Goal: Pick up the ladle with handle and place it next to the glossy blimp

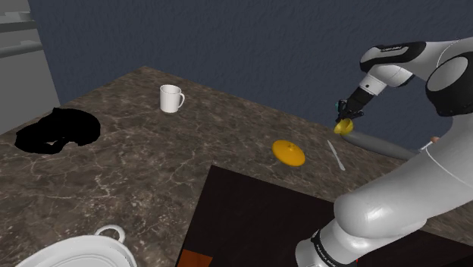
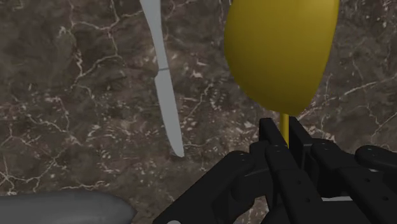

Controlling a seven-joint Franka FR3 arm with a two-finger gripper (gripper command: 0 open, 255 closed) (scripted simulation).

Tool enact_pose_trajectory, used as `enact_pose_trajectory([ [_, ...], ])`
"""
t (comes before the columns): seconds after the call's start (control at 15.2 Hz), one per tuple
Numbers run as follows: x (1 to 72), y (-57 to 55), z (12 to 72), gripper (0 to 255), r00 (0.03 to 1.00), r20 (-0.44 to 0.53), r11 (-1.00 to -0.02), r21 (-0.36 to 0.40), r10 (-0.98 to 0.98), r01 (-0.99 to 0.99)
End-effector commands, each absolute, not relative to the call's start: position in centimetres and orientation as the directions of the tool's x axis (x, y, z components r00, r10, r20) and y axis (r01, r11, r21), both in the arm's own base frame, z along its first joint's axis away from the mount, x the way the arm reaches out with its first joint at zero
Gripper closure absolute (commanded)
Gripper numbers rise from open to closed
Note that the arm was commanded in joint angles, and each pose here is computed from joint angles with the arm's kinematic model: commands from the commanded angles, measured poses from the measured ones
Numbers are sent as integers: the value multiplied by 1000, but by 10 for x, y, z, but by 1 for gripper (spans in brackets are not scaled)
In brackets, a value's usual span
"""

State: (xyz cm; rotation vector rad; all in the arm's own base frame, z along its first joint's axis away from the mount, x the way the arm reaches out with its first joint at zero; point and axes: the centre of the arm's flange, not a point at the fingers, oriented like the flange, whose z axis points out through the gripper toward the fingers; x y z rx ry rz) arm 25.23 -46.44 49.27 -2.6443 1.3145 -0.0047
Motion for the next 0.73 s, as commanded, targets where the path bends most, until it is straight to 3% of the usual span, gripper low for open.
enact_pose_trajectory([
  [0.0,227,-468,492,255,608,-80,-590,-169,-790,-789],
  [0.66,97,-493,492,255,608,-80,-590,-169,-790,-789],
])
